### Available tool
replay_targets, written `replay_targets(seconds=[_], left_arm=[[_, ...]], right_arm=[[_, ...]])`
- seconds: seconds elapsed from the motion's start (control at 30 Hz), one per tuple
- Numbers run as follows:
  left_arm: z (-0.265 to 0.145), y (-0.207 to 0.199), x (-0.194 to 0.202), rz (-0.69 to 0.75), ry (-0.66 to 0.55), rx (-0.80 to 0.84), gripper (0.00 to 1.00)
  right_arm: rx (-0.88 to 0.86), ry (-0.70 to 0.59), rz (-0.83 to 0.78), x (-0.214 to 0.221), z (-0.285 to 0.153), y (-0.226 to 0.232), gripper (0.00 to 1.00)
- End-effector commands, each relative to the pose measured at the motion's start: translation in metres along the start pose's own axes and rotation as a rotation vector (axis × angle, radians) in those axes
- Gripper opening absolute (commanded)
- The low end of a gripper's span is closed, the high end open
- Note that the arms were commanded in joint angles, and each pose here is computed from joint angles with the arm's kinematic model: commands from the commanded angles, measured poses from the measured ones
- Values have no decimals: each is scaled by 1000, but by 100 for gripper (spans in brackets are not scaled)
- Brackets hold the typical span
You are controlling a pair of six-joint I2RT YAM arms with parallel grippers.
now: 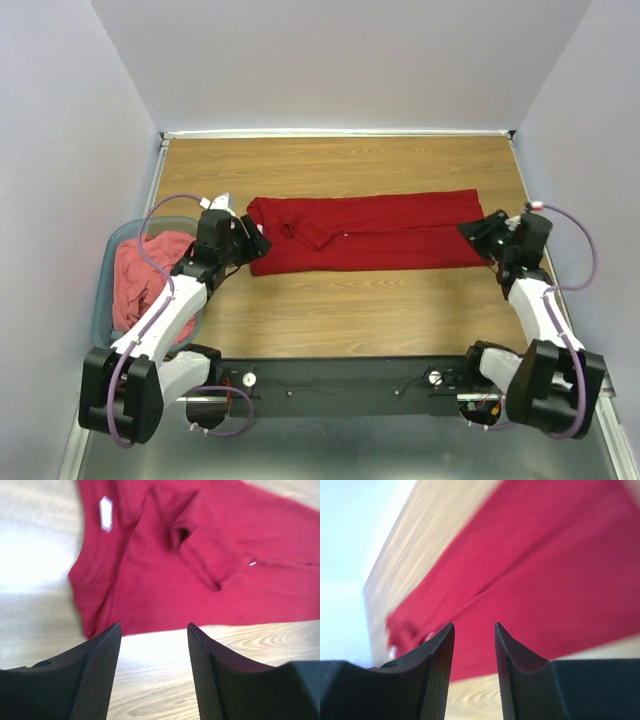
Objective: Fold and stack the t-shirts
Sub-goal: Fold the tshirt
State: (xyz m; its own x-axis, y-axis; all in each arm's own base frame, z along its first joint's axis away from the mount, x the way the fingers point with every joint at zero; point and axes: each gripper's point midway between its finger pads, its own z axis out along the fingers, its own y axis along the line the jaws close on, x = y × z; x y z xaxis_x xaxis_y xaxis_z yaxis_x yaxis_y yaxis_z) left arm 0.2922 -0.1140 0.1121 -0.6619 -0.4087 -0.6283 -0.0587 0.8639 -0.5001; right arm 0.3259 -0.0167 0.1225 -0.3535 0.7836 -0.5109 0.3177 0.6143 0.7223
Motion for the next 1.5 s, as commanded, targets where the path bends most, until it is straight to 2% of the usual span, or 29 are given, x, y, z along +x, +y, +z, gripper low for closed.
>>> replay_targets(seconds=[0.0,0.1,0.2,0.23,0.37,0.5,0.87,1.13,1.47], left_arm=[[1,-15,-18,5,-39,26,64],[9,-23,-30,22,-43,36,65],[12,-22,-42,52,-69,16,65],[12,-23,-47,81,-85,10,65],[16,-23,-68,140,-154,-9,65],[21,-19,-68,189,-164,-15,65],[32,-8,-49,193,-70,-12,65],[26,-5,-57,177,-94,-13,65],[23,-9,-57,176,-96,13,65]], right_arm=[[-106,63,-112,22,1,50,45],[-232,188,-184,64,5,106,45],[-271,247,-206,93,11,132,45],[-281,315,-217,121,15,139,45],[-326,393,-179,172,28,172,45],[-342,433,-134,208,40,191,45],[-275,449,-83,264,75,197,44],[-219,503,-82,302,94,190,42],[-151,530,-106,326,101,183,40]])
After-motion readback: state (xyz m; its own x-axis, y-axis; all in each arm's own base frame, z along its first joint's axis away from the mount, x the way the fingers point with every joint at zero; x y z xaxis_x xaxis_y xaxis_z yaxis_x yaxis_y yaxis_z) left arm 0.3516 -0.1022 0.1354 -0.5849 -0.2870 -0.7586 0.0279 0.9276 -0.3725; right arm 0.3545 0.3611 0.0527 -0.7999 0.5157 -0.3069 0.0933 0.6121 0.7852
